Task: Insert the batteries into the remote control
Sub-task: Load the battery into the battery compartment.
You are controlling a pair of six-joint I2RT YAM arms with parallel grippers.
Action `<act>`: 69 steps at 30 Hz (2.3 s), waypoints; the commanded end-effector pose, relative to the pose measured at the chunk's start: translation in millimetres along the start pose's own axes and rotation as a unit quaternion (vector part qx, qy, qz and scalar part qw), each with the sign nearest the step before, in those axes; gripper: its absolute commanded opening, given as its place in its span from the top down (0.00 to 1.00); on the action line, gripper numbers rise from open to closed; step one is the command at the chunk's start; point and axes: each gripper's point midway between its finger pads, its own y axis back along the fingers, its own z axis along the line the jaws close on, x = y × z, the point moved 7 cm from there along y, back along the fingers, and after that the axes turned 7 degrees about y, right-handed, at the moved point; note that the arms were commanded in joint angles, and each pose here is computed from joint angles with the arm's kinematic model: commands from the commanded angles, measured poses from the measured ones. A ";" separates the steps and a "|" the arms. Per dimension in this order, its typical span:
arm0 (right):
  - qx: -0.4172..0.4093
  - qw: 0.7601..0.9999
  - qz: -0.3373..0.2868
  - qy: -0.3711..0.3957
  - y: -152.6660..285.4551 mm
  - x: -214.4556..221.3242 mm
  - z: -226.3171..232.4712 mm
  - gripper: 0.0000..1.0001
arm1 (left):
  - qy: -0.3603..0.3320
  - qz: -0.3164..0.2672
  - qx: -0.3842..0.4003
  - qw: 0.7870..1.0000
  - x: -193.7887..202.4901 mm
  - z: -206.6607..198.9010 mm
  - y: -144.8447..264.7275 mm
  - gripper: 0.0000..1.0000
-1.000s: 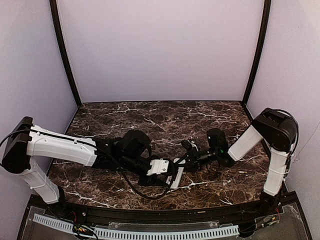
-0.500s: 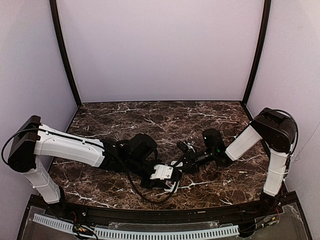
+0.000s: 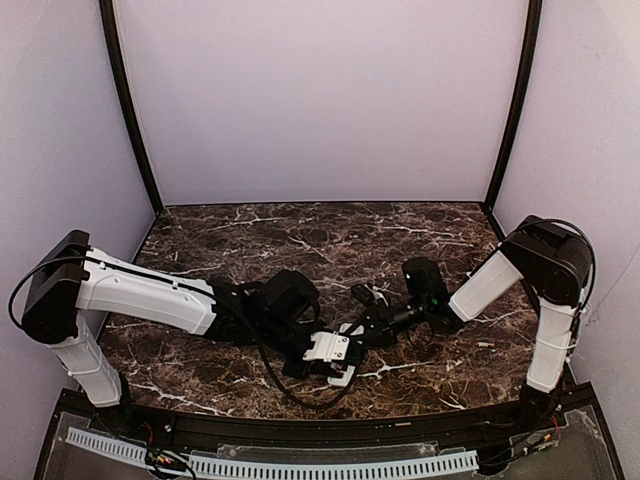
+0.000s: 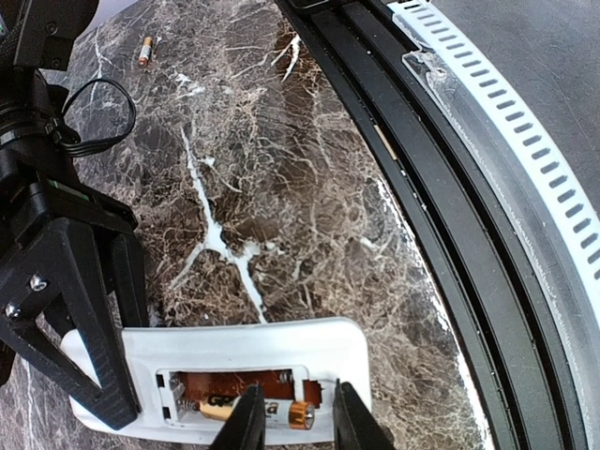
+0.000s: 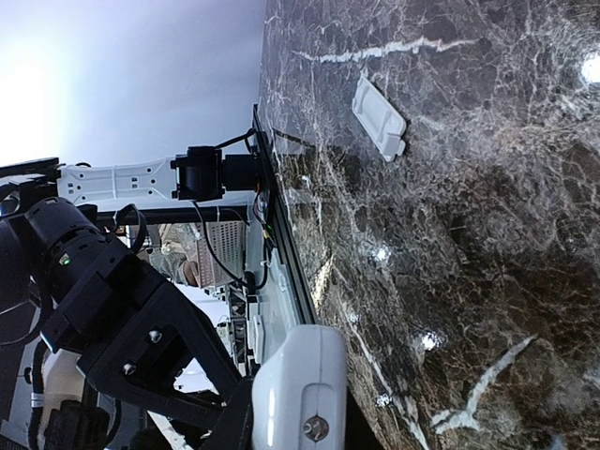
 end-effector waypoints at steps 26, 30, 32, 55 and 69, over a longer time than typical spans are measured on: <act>-0.037 0.998 0.022 0.044 -8.9 3.5 17.4 1.00 | 0.017 0.074 -0.001 0.997 24.2 8.4 -12.2 0.87; -0.049 0.997 0.023 0.052 -8.0 5.7 21.9 1.00 | 0.023 0.077 -0.001 0.997 28.5 10.3 -12.4 0.89; -0.055 0.997 0.025 0.057 -7.8 7.2 24.5 1.00 | 0.026 0.076 -0.002 0.997 30.2 12.0 -12.1 0.89; -0.142 0.980 0.074 0.118 -11.7 23.4 68.6 1.00 | 0.021 0.052 -0.025 0.998 50.3 20.4 -6.2 0.95; -0.059 0.993 0.020 0.101 -7.7 10.4 40.9 1.00 | 0.018 -0.042 -0.072 0.996 -9.6 20.6 43.1 0.78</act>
